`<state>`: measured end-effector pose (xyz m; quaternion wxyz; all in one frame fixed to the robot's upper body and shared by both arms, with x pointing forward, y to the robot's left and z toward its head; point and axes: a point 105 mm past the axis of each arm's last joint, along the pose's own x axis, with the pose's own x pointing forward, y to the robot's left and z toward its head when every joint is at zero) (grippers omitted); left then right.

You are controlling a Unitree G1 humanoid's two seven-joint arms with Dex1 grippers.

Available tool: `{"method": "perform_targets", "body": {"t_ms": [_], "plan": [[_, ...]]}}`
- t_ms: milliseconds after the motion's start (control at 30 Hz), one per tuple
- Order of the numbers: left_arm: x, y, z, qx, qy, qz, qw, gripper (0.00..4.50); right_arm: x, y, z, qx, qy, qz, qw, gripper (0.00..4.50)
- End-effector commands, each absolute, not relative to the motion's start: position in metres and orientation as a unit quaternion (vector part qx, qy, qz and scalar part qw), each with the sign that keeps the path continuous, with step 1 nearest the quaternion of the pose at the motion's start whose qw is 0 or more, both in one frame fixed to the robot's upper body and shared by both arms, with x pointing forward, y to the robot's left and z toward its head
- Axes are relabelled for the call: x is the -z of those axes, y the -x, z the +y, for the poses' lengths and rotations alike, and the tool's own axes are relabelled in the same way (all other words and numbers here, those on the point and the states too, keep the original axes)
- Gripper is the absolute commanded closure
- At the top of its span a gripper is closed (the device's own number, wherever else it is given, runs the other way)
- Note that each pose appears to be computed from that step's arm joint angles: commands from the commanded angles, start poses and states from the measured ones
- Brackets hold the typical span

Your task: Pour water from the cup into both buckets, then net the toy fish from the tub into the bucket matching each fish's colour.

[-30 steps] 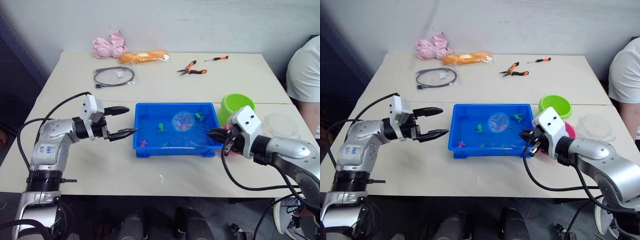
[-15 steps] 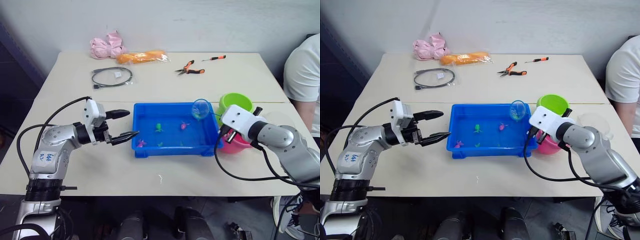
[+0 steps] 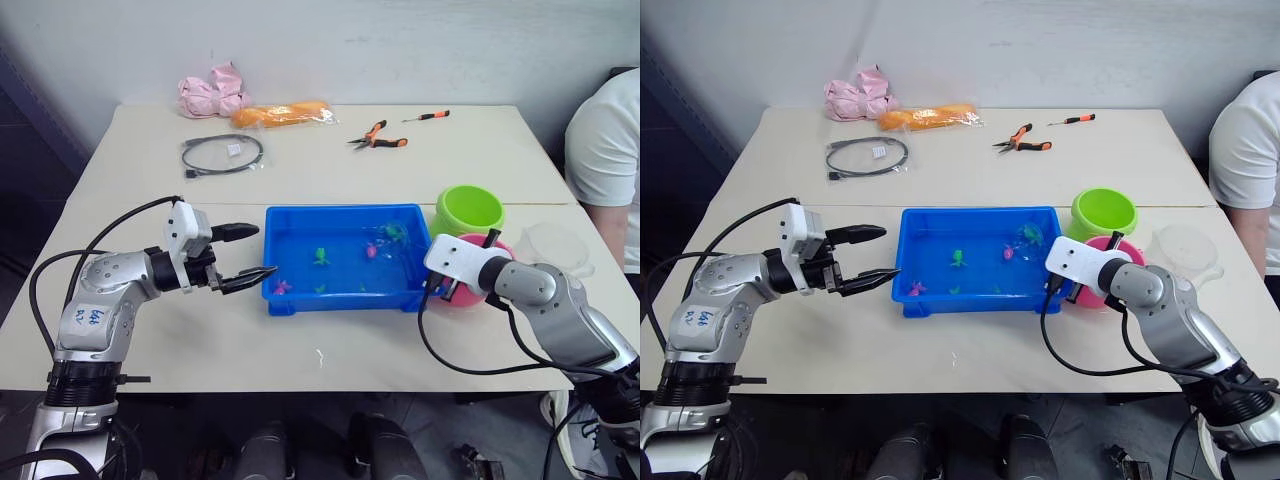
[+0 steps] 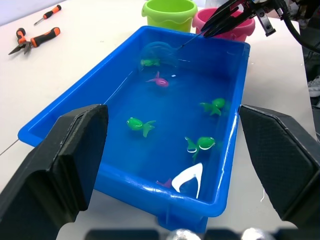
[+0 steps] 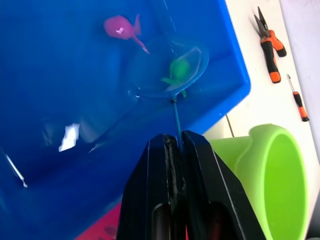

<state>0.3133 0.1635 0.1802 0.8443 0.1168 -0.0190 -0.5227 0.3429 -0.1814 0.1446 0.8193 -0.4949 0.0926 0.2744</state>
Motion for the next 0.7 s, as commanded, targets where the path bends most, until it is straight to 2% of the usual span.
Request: {"method": "perform_targets", "body": {"t_ms": [33, 200, 400, 533, 700], "plan": [[-0.188, -0.308, 0.17, 0.524, -0.13, -0.034, 0.841, 0.06, -0.152, -0.338, -0.166, -0.294, 0.459, 0.085, 0.834, 4.5], [-0.187, -0.309, 0.178, 0.524, -0.135, -0.029, 0.841, 0.06, -0.153, -0.33, -0.148, -0.327, 0.336, 0.117, 0.876, 4.5], [-0.194, -0.317, 0.177, 0.531, -0.154, -0.035, 0.832, 0.06, -0.168, -0.326, -0.144, -0.366, 0.235, 0.131, 0.891, 4.5], [-0.188, -0.313, 0.177, 0.543, -0.155, -0.015, 0.825, 0.06, -0.176, -0.319, -0.158, -0.352, 0.175, 0.141, 0.909, 4.5], [-0.195, -0.316, 0.165, 0.547, -0.143, -0.037, 0.824, 0.06, -0.18, -0.303, -0.176, -0.339, 0.156, 0.141, 0.917, 4.5]]}}
